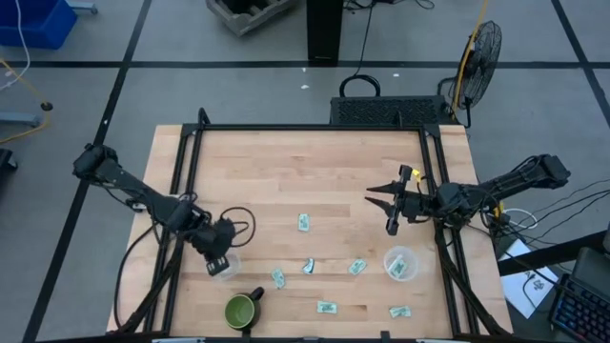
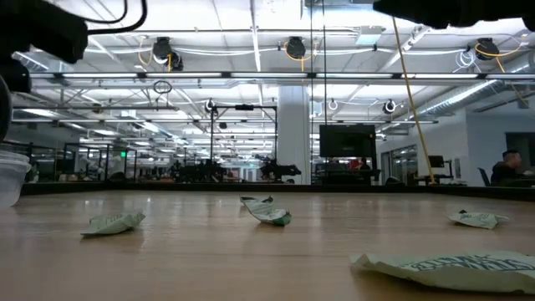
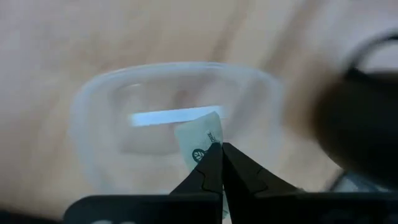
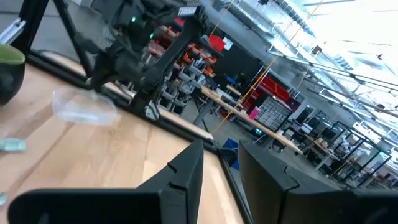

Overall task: Pick and place items into bin
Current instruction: Put the green stevia packet into the left transparent bin

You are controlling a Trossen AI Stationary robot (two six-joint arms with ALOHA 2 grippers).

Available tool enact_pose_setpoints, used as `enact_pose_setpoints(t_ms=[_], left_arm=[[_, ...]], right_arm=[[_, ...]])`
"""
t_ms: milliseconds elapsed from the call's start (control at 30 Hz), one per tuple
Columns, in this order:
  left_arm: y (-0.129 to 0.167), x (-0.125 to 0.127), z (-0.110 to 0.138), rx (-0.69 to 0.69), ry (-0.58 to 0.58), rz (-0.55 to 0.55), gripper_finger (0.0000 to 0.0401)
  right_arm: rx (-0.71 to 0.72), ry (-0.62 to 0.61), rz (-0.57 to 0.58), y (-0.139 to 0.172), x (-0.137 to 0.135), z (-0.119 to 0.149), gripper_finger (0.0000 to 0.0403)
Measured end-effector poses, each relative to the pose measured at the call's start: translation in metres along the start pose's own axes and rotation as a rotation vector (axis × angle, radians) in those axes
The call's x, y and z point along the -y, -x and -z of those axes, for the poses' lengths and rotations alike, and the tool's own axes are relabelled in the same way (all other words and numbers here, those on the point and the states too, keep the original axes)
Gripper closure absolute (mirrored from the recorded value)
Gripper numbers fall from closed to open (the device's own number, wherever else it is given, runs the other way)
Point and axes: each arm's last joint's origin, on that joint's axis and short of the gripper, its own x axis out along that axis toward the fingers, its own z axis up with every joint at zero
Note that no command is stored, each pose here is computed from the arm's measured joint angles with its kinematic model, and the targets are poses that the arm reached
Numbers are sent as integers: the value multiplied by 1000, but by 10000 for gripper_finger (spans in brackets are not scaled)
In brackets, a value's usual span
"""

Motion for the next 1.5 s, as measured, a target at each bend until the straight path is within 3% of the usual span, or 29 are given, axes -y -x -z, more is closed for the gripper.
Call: enact_pose_setpoints(t_ms=[233, 433, 567, 733, 1100, 1200, 1500], left_arm=[[-2, 1, 3, 116, 84, -62, 381], [-25, 1, 6, 41, 93, -134, 396], [-40, 0, 6, 15, 123, -176, 387], [-52, 2, 2, 73, 101, -161, 370], [-64, 1, 1, 26, 108, -190, 368], [-64, 1, 1, 25, 109, -189, 367], [-57, 3, 2, -118, 168, -100, 349]], right_arm=[[-18, 51, -12, 1, -4, 7, 308], [-21, 69, -14, 1, -5, 9, 307], [-18, 70, -12, 1, -5, 8, 307], [-16, 94, -10, 2, -5, 8, 308], [-1, 124, 2, 1, -3, 7, 307], [25, 83, 21, 2, -2, 4, 307], [-2, 49, 33, -3, 1, 9, 307]])
